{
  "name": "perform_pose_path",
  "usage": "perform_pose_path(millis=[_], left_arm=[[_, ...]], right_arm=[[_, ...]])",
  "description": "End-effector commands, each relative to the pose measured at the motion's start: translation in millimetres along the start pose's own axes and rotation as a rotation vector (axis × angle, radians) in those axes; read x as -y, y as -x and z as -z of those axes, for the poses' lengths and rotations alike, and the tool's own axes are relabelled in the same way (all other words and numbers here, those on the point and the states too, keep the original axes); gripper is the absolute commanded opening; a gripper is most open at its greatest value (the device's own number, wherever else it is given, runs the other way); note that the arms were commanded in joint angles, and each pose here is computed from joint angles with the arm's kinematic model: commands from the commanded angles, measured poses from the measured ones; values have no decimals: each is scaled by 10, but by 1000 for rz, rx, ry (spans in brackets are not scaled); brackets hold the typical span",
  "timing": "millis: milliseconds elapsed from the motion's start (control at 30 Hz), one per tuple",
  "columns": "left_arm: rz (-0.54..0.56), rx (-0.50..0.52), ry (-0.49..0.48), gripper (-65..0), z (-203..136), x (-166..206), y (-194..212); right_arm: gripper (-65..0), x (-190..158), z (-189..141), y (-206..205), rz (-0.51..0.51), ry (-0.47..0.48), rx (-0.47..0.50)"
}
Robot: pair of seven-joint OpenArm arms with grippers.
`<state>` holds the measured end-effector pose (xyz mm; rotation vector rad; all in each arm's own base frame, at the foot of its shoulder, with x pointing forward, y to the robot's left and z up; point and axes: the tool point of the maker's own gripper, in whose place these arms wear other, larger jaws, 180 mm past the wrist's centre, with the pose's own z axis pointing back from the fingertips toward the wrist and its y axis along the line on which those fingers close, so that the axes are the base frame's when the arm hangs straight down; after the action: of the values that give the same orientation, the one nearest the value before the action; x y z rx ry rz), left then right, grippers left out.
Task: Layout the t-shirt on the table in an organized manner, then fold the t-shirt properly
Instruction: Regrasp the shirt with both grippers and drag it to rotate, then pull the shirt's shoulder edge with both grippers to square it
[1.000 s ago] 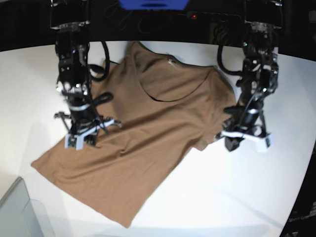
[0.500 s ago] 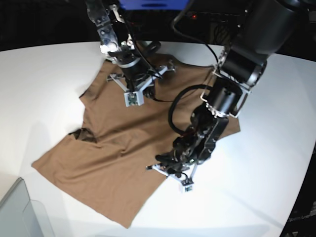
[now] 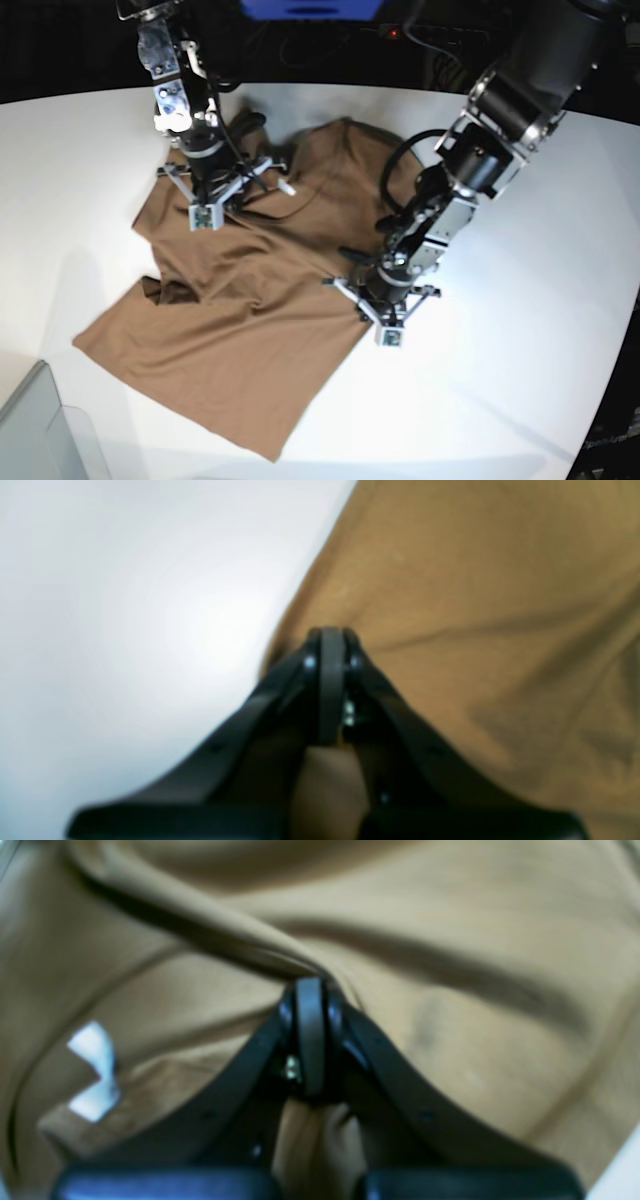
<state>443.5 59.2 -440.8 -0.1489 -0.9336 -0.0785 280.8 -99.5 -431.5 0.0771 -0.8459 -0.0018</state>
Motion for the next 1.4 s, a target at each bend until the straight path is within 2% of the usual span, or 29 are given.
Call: perform_pose_path(millis=[0,100,233,400,533,600,667,767,867,967,1100,1233,1367], left_arm=[[-10,-148,-68,-649,-111,-298,430],[-48,-158,-31,-649,-362,-392,570],[-136,-172,70,-649,-758,-263,743],[-211,-162,243,-649,-1263,258,790],[-280,-69,307,-649,-1481,444,447],[-316,9,328,-649,-1553,468,139],[-348,94,341,-649,-1616,463,-185],[-393,205,289,-649,-1610,184,-583],[-436,258,196,-649,-1346,-174,-848],[-447,239,93,-649,-1020,-547,-904],[-445,158,-42,-649,-518,-974,-900],[-433,77,-159,-649,-182,-1268,-899],[-385,67,-225,-649,-15,-1330,-947]], right_arm=[[-650,210,-8,-28,4,55,-4],[-650,532,17,-247,21,123,41],[-650,822,72,-455,-2,177,73],[-650,1116,304,-753,-24,230,86],[-650,1277,357,-995,-38,258,115],[-650,1319,335,-1099,-47,264,137],[-650,1282,252,-1325,-55,256,197],[-650,1122,45,-1443,-67,225,264],[-650,835,-149,-1365,-49,167,291],[-650,510,-330,-1131,19,109,282],[-650,-35,-480,-691,81,2,204],[-650,-610,-611,-305,54,-136,115],[-650,-788,-551,-90,30,-176,57]])
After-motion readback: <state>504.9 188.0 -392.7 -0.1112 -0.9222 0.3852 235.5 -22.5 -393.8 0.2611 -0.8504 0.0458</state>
